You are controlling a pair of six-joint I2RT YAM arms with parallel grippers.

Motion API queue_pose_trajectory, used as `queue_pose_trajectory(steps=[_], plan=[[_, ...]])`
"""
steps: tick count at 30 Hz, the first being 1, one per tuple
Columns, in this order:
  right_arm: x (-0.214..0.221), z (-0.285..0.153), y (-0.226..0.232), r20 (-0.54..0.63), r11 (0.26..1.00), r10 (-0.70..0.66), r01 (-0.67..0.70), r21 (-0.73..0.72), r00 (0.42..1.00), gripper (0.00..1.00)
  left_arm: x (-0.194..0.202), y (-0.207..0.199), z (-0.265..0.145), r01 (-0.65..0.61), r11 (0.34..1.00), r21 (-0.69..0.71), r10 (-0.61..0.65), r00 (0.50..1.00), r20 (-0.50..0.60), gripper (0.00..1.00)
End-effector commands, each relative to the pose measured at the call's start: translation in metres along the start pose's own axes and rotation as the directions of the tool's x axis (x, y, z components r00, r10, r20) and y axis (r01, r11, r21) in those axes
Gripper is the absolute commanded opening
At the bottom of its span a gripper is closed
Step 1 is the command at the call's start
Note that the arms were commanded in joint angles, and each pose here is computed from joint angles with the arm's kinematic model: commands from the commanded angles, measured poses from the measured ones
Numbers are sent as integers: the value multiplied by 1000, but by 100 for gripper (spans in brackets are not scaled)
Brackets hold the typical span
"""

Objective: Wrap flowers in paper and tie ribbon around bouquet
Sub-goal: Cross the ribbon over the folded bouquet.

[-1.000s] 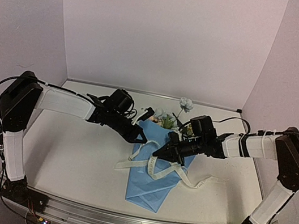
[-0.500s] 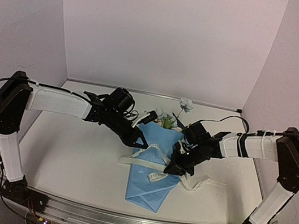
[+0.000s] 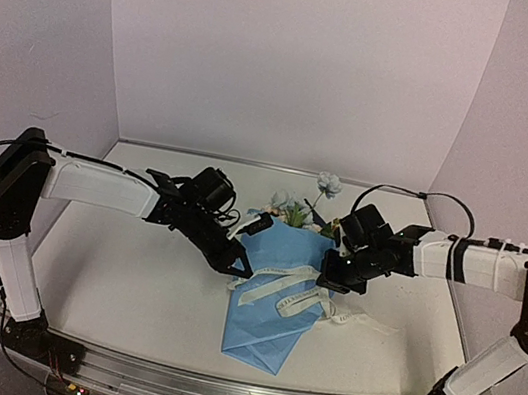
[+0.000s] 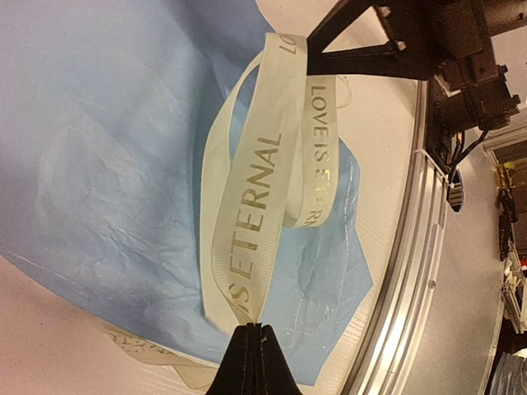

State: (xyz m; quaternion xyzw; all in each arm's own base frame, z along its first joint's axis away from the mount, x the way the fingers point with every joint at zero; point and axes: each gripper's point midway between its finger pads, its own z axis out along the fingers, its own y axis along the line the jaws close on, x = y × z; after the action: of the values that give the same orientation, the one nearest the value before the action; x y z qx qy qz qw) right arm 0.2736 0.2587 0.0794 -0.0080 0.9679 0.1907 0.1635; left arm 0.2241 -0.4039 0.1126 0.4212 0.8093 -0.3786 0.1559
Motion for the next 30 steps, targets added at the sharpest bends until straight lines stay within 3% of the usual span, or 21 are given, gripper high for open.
queue_pose_trajectory(steps=[1,14,30], plan=[[0,-15,-15,48,998,-34,32,56,998,0,-14,-6,-15,-15,1000,-9,15,999,42,0],[27,15,36,-68,996,-51,46,-78,996,0,-22,-29,-1,-2,989,149,1,1000,8,0],[-4,44,38,-14,999,-31,31,-10,999,0,25,-35,33,75,980,184,-45,986,-161,0]])
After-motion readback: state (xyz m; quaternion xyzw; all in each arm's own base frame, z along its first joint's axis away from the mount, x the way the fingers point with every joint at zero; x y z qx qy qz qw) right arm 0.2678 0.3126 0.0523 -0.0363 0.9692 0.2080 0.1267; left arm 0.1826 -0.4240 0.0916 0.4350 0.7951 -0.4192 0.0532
